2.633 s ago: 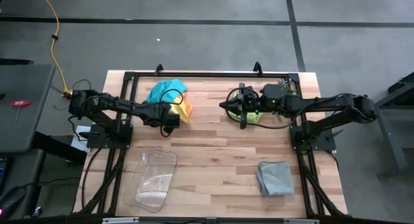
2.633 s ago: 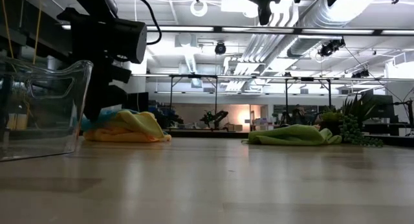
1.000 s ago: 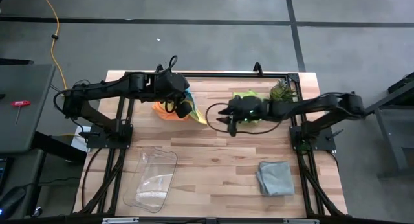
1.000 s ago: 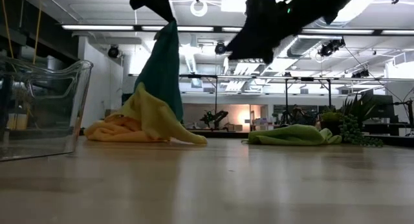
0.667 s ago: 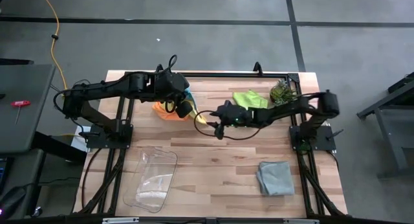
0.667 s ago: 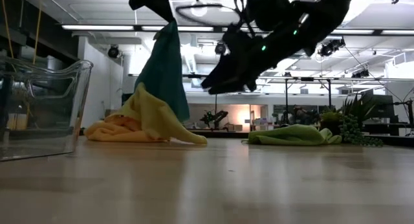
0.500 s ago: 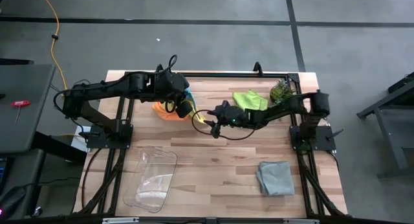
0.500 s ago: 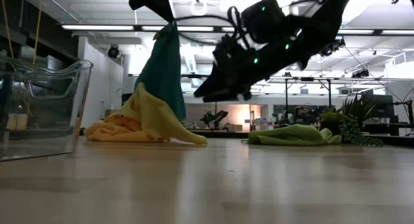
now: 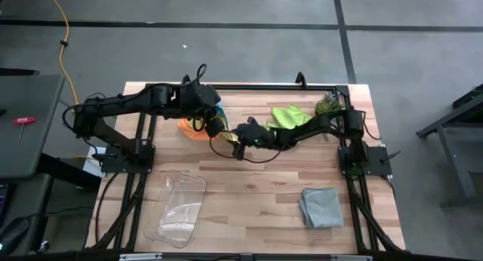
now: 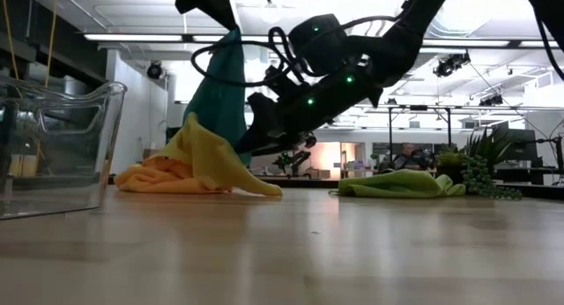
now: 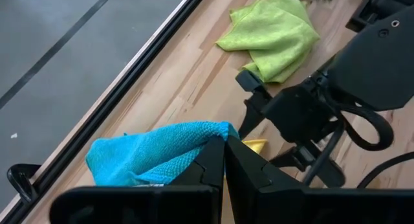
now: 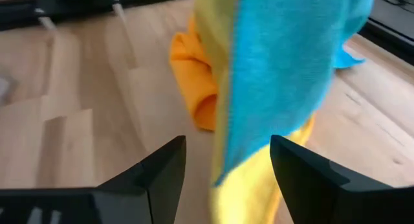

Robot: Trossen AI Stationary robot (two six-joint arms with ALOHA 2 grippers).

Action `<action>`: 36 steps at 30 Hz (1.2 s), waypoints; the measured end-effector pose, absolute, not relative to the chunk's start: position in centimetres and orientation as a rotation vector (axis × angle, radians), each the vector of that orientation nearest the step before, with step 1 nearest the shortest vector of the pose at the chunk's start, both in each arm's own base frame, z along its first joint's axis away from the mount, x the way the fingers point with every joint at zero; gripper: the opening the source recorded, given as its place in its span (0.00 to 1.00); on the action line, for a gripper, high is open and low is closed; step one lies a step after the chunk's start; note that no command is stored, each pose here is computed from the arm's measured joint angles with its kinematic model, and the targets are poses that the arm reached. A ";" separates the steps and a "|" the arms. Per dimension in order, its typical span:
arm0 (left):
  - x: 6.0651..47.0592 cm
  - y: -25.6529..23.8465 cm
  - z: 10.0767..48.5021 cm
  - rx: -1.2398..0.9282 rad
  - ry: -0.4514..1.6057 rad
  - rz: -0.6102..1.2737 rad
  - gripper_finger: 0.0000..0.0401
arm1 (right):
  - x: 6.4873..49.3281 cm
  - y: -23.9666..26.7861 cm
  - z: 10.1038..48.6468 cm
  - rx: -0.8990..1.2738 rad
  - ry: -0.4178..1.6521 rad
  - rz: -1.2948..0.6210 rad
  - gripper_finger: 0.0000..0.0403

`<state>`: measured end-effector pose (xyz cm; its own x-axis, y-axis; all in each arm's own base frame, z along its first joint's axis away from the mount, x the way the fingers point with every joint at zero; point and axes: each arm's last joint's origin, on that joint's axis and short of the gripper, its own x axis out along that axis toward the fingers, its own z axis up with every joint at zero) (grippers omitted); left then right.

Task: Fold microfiber towels
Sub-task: Fold the blue microfiber cloth

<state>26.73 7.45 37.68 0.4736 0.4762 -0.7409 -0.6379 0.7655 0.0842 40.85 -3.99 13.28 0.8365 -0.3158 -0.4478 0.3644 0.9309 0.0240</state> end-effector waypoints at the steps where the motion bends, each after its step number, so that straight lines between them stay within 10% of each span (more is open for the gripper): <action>1: 26.7 7.4 37.7 -0.215 0.833 0.688 0.00 | 40.8 -4.1 13.3 0.108 0.458 -0.371 0.54; 11: 26.7 7.5 37.7 -0.215 0.833 0.689 0.00 | 40.5 -4.4 13.0 0.129 0.506 -0.389 0.46; 21: 26.7 7.5 37.7 -0.214 0.834 0.689 0.00 | 40.3 -4.4 13.6 0.178 0.503 -0.392 0.03; 36: 24.0 8.3 39.5 -0.094 0.816 0.700 0.00 | 32.5 -7.2 26.6 -0.028 0.550 -0.471 0.00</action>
<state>23.98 8.34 39.52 0.4757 0.5373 -0.6965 -0.6065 0.7738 0.1827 32.49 -7.23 26.60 0.7490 -0.4383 -0.4968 0.4235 0.8934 -0.1497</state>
